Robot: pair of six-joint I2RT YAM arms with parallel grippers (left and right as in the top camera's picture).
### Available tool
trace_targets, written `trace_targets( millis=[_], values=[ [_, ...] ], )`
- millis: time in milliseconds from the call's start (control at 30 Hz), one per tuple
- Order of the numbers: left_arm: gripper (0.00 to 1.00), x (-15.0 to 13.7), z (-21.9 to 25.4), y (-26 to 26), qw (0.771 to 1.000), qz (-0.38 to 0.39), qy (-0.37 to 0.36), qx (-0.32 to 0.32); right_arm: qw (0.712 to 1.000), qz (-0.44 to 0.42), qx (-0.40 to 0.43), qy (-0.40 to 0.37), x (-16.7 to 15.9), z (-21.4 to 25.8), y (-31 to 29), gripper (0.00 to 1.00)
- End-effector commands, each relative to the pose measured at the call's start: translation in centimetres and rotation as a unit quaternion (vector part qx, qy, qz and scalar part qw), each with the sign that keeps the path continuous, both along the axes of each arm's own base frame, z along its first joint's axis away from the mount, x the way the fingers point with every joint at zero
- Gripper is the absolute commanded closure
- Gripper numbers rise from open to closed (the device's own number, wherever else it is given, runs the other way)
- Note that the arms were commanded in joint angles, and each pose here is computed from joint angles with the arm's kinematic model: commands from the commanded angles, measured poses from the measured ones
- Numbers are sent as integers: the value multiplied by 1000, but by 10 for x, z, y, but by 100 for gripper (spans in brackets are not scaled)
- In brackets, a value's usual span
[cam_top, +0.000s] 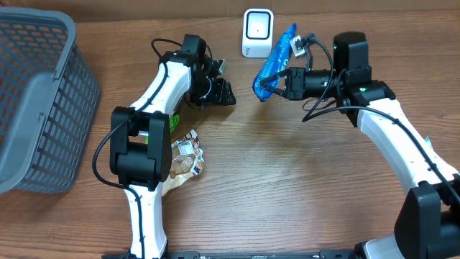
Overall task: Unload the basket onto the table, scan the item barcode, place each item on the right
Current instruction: 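Hold the blue bar's barcode against the scanner window with right gripper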
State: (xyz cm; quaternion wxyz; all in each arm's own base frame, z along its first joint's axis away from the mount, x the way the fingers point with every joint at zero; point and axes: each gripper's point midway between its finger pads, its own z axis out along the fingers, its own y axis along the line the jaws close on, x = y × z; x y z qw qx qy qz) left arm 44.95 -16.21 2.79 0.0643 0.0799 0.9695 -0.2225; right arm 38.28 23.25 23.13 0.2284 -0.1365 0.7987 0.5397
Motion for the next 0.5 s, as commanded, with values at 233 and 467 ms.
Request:
trace_targets(
  millis=[233,467],
  values=[
    [47,21,-3,19,996,79,-12,46,953,-140,-248,-99,61,6,-35,97],
    [51,19,-8,26,994,84,-11,67,931,-131,-309,-143,96,-1,-16,97]
  ],
)
